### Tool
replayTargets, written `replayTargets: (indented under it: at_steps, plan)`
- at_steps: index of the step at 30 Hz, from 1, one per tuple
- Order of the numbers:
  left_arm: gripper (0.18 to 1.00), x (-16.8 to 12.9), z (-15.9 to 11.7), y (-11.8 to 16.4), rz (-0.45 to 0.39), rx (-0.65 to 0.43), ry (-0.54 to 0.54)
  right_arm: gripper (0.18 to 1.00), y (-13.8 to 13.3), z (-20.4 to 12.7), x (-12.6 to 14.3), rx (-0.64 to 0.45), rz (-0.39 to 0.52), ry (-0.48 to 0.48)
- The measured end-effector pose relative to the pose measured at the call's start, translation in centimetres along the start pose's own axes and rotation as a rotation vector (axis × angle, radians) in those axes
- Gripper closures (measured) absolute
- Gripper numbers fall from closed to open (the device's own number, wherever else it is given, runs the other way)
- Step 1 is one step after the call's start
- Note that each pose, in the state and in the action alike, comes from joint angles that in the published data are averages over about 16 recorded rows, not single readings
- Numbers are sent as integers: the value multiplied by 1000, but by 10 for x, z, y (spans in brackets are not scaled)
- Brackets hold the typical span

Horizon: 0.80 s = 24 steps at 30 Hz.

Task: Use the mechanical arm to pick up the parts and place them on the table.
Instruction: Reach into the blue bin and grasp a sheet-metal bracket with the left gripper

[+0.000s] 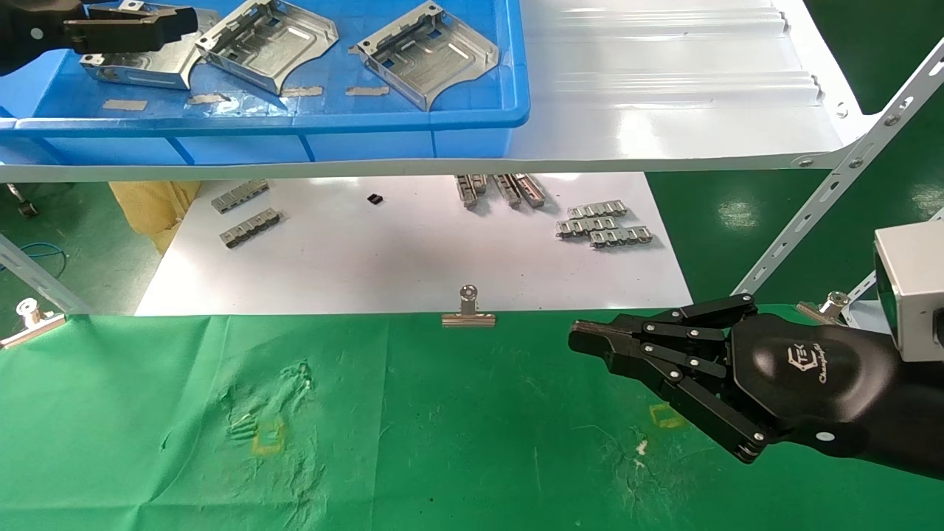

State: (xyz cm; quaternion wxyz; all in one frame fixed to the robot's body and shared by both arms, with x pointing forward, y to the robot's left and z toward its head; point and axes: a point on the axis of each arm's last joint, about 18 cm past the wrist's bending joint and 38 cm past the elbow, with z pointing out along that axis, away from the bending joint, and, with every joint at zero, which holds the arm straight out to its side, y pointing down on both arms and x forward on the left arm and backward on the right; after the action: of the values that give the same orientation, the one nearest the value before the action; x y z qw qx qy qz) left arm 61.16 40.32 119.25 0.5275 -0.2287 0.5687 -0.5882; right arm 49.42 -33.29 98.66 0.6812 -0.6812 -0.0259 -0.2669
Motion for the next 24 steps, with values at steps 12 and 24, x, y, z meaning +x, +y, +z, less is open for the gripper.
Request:
replayTargets:
  at_steps: [12,24]
  plan:
    - [183,-27,3,6,-31,-67,-132,987,0,0,0,0,0,0]
    - [183,-45,11,20,-39,-102,-230,988,0,0,0,0,0,0]
